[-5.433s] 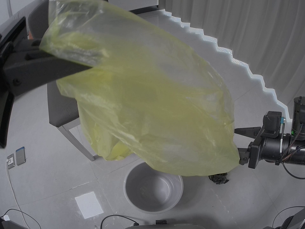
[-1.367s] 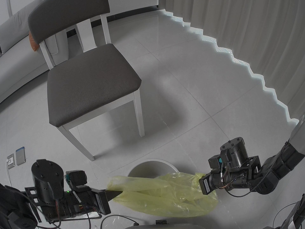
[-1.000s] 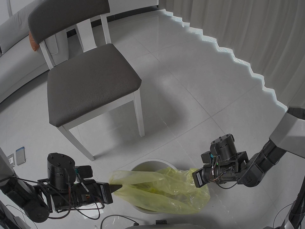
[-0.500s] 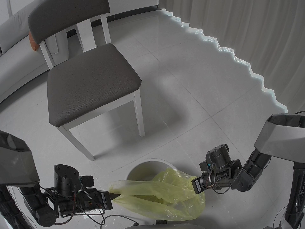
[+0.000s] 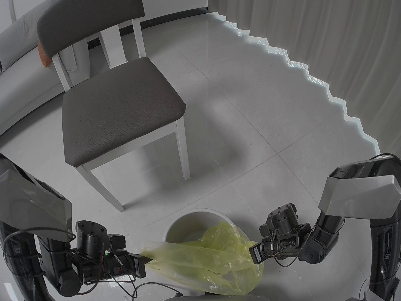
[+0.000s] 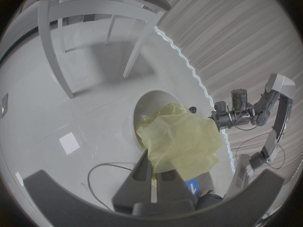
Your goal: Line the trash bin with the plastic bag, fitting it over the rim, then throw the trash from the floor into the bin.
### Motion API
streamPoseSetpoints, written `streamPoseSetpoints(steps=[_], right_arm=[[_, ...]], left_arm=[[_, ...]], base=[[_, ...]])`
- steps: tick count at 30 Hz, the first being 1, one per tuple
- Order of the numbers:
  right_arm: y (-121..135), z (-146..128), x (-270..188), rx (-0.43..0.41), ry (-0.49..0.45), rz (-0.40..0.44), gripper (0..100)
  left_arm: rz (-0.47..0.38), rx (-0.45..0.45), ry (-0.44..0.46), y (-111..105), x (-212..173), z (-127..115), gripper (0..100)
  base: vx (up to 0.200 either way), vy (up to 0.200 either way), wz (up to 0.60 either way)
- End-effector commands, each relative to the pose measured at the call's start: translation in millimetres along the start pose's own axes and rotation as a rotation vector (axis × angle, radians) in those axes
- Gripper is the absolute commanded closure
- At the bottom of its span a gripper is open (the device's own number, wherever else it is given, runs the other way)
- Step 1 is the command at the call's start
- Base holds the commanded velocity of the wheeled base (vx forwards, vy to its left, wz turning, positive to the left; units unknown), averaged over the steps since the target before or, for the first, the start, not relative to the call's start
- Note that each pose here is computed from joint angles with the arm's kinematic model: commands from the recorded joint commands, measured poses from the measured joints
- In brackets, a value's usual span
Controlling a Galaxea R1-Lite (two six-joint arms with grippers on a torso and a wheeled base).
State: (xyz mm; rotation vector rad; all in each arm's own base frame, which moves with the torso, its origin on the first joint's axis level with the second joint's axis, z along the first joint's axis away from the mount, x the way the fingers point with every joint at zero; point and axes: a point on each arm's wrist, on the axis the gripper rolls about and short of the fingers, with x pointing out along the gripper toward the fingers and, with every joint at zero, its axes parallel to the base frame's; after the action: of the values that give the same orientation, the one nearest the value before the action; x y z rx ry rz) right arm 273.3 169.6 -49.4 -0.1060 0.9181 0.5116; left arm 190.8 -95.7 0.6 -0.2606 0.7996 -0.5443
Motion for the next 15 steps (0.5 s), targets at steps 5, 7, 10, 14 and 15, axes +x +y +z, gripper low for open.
streamPoseSetpoints(steps=[5, 7, 10, 14, 15], right_arm=[[-1, 7, 5, 0.000, -0.025, 0.001, 100], [-1, 10, 5, 0.002, -0.033, 0.001, 100], [0, 11, 7, -0.002, -0.035, 0.003, 100], [0, 11, 8, -0.004, -0.034, 0.003, 100], [0, 11, 8, -0.004, -0.034, 0.003, 100]], left_arm=[[0.020, 0.043, -0.026, 22, 6, -1, 100], [0.031, 0.055, -0.024, 26, 6, -2, 100], [0.038, 0.057, -0.022, 28, 6, -2, 100], [0.030, 0.065, -0.016, 26, 7, -3, 100], [0.030, 0.067, -0.015, 25, 7, -3, 100]], base=[[0.000, 0.000, 0.00], [0.000, 0.000, 0.00], [0.000, 0.000, 0.00], [0.000, 0.000, 0.00], [0.000, 0.000, 0.00]])
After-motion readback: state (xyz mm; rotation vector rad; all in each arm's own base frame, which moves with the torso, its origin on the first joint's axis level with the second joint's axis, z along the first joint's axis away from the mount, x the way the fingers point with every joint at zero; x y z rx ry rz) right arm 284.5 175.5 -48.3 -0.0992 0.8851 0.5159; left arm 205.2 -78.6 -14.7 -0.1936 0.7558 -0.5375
